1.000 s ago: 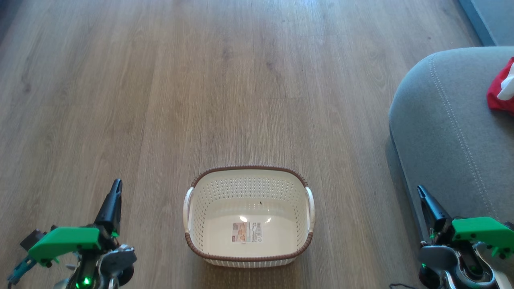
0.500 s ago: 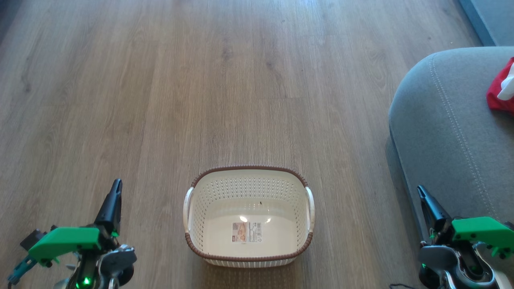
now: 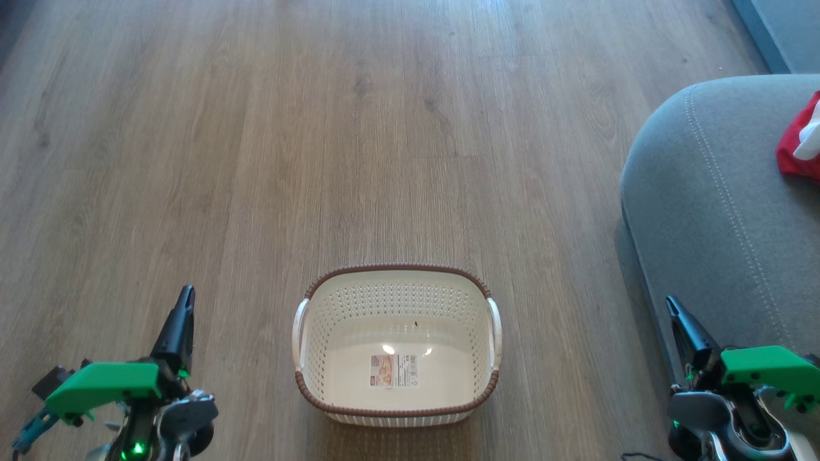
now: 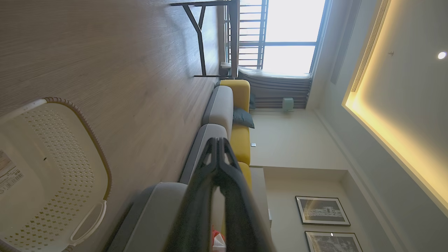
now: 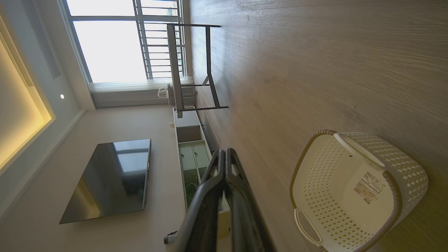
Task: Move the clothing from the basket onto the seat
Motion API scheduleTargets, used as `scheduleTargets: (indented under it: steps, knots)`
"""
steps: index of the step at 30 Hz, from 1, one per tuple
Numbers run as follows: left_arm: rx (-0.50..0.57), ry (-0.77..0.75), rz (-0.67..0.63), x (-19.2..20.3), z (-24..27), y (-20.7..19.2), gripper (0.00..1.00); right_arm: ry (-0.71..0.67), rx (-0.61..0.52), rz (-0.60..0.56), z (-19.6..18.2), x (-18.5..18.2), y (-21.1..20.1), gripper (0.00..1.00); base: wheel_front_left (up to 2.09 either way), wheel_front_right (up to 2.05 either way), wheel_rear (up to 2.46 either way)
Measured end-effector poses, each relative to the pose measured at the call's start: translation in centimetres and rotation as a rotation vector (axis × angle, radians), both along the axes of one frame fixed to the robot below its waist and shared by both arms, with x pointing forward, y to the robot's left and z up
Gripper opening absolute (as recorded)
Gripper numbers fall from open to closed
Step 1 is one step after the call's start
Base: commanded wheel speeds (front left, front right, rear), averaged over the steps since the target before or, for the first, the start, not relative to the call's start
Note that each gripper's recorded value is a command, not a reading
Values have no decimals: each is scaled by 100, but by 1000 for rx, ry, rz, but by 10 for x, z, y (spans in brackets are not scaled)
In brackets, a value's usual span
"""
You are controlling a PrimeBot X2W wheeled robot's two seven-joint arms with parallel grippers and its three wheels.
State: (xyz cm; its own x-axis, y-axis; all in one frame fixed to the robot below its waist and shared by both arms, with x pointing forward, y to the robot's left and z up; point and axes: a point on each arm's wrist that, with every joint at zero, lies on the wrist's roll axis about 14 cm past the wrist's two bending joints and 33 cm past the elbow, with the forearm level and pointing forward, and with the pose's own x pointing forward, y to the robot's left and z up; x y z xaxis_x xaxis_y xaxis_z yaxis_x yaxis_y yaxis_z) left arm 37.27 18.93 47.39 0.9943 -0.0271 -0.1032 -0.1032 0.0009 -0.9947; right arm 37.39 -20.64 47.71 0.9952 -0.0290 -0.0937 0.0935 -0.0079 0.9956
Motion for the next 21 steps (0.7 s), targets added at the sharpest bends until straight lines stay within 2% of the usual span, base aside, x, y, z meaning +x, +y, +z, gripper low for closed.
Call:
scheduleTargets:
  steps: [21]
  knots:
    - [0, 0, 0, 0, 0, 0, 0, 0, 0, 0, 0, 0, 0, 0, 0, 0, 0]
